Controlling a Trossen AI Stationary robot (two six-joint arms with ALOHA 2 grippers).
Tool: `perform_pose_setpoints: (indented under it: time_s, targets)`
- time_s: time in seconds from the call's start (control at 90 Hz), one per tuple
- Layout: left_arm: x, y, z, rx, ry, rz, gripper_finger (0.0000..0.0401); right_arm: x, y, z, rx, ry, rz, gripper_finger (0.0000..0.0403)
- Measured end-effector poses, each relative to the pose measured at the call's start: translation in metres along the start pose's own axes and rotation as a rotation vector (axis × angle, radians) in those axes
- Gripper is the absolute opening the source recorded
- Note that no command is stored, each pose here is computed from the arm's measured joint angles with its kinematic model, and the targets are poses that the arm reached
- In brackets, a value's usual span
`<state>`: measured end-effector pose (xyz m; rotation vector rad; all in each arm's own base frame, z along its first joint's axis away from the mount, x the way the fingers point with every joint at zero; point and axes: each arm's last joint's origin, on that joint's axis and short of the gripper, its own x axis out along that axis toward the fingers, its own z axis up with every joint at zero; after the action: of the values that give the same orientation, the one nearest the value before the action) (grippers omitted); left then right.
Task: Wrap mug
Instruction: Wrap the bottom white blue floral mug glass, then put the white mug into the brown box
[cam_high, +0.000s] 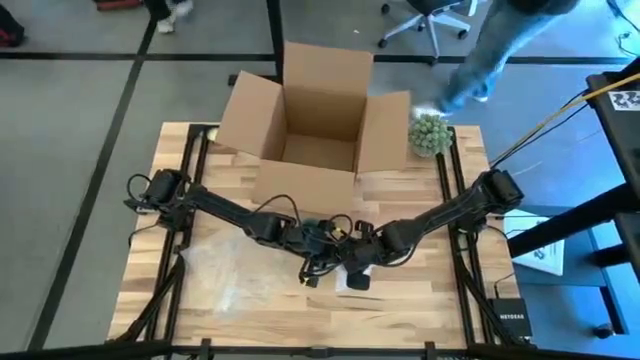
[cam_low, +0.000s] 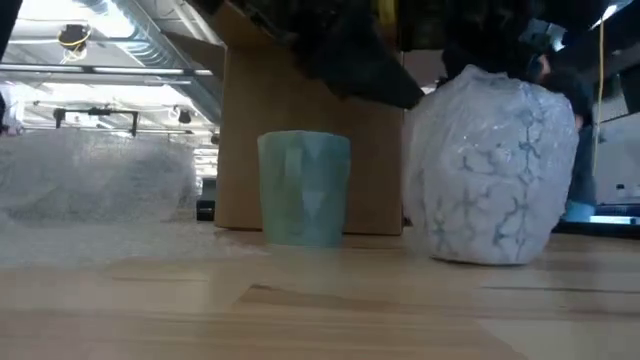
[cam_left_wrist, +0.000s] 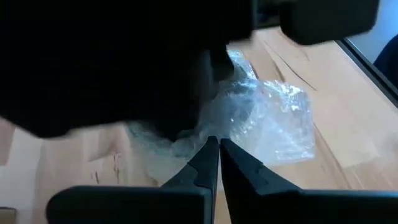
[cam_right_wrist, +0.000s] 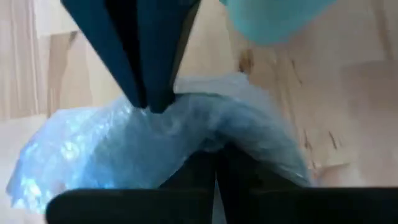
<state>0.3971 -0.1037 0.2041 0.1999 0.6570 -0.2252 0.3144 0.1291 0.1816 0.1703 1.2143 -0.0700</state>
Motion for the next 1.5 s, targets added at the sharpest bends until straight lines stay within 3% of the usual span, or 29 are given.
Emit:
perform_pose_setpoints:
  time_s: [0.533, 0.811, 0.944, 1.078, 1.189, 1.4, 1.5]
  targets:
    - [0.001, 0.000, -0.002, 0.001, 0.017, -0.001, 0.0000, -0.062, 0.012, 0.015, 0.011, 0.026, 0.040, 0.0000]
    - [0.000, 0.000, -0.002, 0.010, 0.018, -0.001, 0.0000, -0.002, 0.010, -0.004, 0.006, 0.055, 0.049, 0.0000]
    - [0.000, 0.000, -0.002, 0.010, 0.019, -0.001, 0.0000, 0.005, 0.009, -0.008, 0.005, 0.082, 0.035, 0.0000]
    - [0.000, 0.000, -0.002, 0.010, 0.022, 0.002, 0.0000, -0.017, 0.013, 0.003, 0.001, 0.079, 0.035, 0.0000]
    - [0.000, 0.000, -0.002, 0.010, 0.023, 0.003, 0.0000, -0.060, 0.016, 0.014, -0.001, 0.030, 0.059, 0.0000]
    - [0.000, 0.000, -0.003, 0.010, 0.032, 0.002, 0.0000, -0.108, 0.017, 0.001, 0.038, -0.021, -0.023, 0.0001]
    - [0.000, 0.000, -0.003, 0.010, 0.031, 0.002, 0.0000, -0.111, 0.010, -0.005, 0.107, -0.017, -0.053, 0.0018]
